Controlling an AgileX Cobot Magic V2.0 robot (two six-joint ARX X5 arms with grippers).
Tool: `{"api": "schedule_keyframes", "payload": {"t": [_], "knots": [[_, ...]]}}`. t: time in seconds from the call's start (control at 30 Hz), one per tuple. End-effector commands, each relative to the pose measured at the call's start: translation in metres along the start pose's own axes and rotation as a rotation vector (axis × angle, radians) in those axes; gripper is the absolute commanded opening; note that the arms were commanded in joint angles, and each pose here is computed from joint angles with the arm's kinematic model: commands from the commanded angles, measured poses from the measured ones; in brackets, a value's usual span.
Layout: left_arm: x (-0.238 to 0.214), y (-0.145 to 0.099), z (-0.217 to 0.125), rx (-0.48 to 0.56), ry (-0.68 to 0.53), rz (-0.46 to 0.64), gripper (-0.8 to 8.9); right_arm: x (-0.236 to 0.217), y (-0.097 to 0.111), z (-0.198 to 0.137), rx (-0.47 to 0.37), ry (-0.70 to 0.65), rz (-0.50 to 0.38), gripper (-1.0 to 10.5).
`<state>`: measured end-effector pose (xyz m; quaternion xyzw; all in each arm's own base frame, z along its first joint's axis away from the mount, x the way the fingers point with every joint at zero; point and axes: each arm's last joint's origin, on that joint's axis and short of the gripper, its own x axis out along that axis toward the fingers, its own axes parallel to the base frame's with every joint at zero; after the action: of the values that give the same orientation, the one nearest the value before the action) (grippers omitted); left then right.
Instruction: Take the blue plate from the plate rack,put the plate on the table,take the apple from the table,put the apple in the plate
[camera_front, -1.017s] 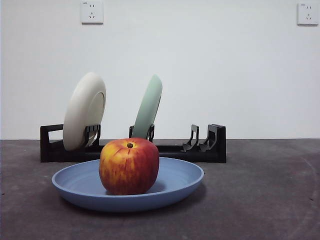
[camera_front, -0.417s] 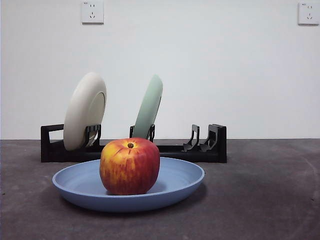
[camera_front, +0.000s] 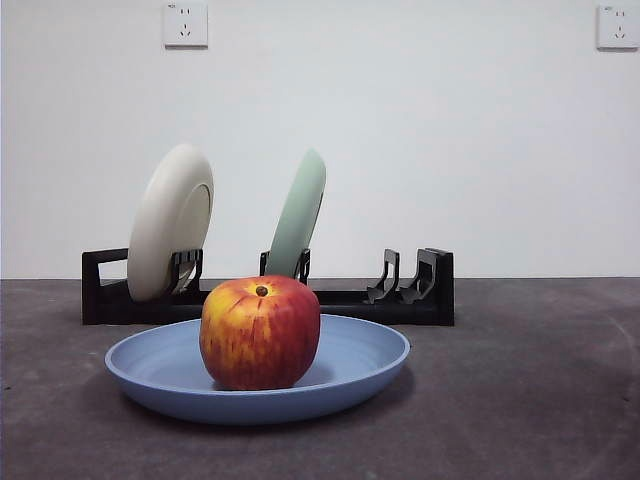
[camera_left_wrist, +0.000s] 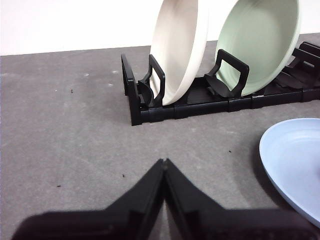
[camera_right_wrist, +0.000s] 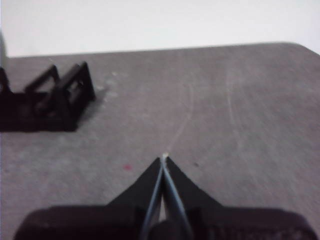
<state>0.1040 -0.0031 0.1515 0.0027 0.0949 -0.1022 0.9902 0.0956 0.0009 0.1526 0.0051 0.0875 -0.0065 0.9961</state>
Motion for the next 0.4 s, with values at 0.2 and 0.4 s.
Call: {"api": "schedule_keyframes", "payload": {"t": [0.2, 0.4], "knots": [[0.0007, 0.0005, -0.0035, -0.01, 0.01, 0.005, -0.03, 0.0006, -0.0007, -0.0027, 0.007, 0.004, -0.023, 0.0], [0.0007, 0.0005, -0.0034, -0.009, 0.01, 0.005, -0.03, 0.0007, -0.0007, -0.0028, 0.007, 0.006, -0.023, 0.0]]}}
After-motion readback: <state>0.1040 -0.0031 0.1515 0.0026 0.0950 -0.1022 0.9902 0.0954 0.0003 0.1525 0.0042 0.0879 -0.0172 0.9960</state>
